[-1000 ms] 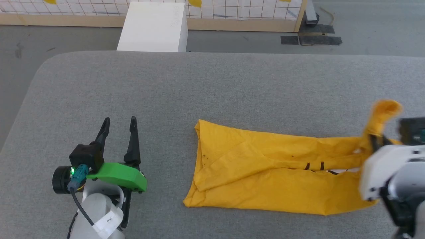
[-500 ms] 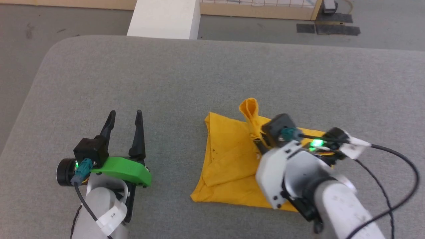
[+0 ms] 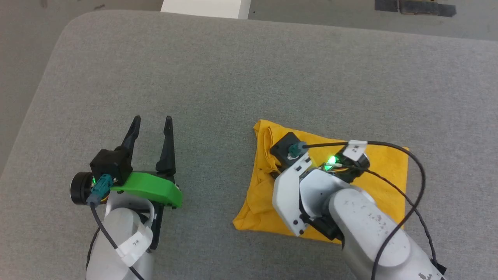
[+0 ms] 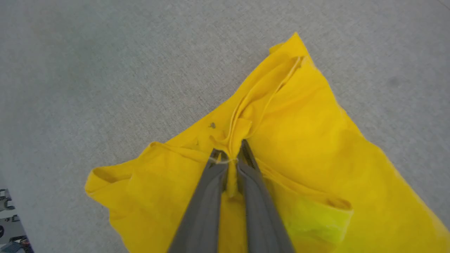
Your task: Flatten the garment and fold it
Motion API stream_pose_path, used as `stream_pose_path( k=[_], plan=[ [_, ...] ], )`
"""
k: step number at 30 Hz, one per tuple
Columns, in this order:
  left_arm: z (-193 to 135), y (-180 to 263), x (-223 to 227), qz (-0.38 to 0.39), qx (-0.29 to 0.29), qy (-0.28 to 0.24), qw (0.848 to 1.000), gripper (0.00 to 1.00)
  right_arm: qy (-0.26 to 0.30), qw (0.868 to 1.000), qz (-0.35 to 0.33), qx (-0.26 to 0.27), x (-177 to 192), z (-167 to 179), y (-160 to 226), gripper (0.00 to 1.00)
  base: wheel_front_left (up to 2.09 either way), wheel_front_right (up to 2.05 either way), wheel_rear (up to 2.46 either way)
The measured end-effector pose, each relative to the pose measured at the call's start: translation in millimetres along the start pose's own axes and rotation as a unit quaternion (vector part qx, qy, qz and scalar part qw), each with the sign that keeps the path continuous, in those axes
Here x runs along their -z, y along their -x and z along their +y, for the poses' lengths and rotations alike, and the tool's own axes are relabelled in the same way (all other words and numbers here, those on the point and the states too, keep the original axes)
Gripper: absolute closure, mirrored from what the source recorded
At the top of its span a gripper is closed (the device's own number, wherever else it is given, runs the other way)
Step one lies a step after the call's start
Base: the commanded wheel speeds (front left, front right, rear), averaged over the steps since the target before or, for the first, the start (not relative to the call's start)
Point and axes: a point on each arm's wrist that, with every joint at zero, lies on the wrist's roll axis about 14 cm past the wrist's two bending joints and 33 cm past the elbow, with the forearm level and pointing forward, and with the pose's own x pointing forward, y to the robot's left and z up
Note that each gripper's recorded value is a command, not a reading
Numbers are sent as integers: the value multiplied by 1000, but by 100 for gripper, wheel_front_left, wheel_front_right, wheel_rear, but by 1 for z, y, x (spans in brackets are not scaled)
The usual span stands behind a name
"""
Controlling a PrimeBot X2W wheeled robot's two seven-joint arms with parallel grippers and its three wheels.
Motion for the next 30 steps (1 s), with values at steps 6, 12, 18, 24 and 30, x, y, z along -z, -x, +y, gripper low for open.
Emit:
stream_pose_path(
  k=[6,12,18,24,30],
  plan=[
    [1,2,1,2,-2,2,1000,0,-15,999,26,-37,10,17,-7,0,0,0,0],
    [-2,2,-6,-6,2,5,1000,0,-51,994,-74,-61,-35,26,10,0,0,0,0],
    [-9,4,-14,-16,9,7,1000,0,-104,947,-302,-38,-124,0,75,0,0,0,0],
    [-16,8,-18,-22,17,9,1000,0,-172,888,-418,84,-114,-71,148,0,0,0,0],
    [-24,9,-26,-33,28,3,999,0,-252,855,-393,225,-27,-136,187,0,0,0,0]
  ],
)
